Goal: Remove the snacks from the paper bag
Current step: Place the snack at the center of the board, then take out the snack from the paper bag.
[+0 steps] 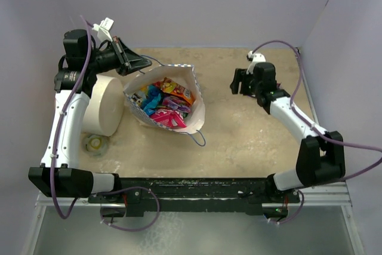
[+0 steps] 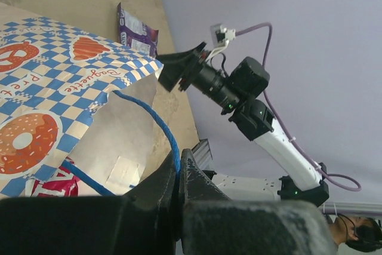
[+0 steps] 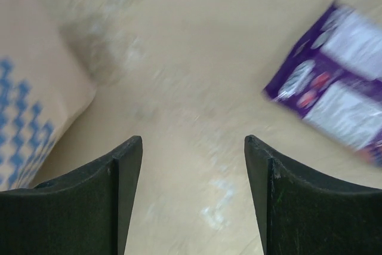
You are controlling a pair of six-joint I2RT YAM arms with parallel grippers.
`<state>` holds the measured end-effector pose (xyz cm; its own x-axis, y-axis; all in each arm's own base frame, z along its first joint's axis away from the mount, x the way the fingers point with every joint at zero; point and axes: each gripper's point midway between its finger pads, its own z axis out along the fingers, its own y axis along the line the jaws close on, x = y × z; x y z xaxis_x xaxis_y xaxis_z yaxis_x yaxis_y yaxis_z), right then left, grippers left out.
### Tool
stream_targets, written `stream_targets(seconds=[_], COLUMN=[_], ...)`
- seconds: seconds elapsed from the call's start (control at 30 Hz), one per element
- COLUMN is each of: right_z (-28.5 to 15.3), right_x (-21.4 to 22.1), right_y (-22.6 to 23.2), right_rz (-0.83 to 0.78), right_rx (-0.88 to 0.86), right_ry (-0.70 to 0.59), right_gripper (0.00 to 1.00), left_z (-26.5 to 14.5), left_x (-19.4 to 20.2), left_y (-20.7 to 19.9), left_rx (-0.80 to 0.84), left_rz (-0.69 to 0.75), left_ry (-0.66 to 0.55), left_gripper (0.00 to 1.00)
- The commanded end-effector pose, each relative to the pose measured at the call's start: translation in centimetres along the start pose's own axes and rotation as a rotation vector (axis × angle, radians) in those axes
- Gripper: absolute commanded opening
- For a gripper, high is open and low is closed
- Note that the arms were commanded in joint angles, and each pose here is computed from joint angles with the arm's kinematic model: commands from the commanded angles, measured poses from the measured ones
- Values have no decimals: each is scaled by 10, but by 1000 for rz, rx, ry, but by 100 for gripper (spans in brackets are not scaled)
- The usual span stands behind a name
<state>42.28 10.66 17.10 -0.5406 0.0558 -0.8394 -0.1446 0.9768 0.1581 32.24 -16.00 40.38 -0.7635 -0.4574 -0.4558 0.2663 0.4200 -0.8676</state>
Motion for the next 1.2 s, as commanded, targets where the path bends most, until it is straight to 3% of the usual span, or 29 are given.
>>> stream_targets(seconds=[0.0, 0.17, 0.37, 0.57, 0.8, 1.0, 1.17], right_z=[-25, -68, -136, -181, -153, -72, -38], right_x=[31, 3, -68, -73, -47, -39, -27], right_y=[69, 134, 179, 234, 298, 289, 262], right_rz=[34, -66, -256, -414, -511, -672, -781], right_rx=[-301, -481, -598, -766, -796, -425, -233], right_ry=[27, -53, -282, -421, -372, -307, -270], right_gripper=[71, 71, 63, 60, 58, 58, 58], left_z=[-14, -15, -16, -16, -16, -19, -22], left_x=[8, 11, 11, 10, 10, 10, 11], left_y=[-29, -31, -35, -37, -37, -42, -47], left_rx=[87, 98, 111, 116, 118, 123, 134], left_rz=[55, 52, 51, 50, 37, 40, 58], left_ry=[8, 18, 27, 28, 17, 6, 0], left_gripper=[0, 0, 0, 0, 0, 0, 0])
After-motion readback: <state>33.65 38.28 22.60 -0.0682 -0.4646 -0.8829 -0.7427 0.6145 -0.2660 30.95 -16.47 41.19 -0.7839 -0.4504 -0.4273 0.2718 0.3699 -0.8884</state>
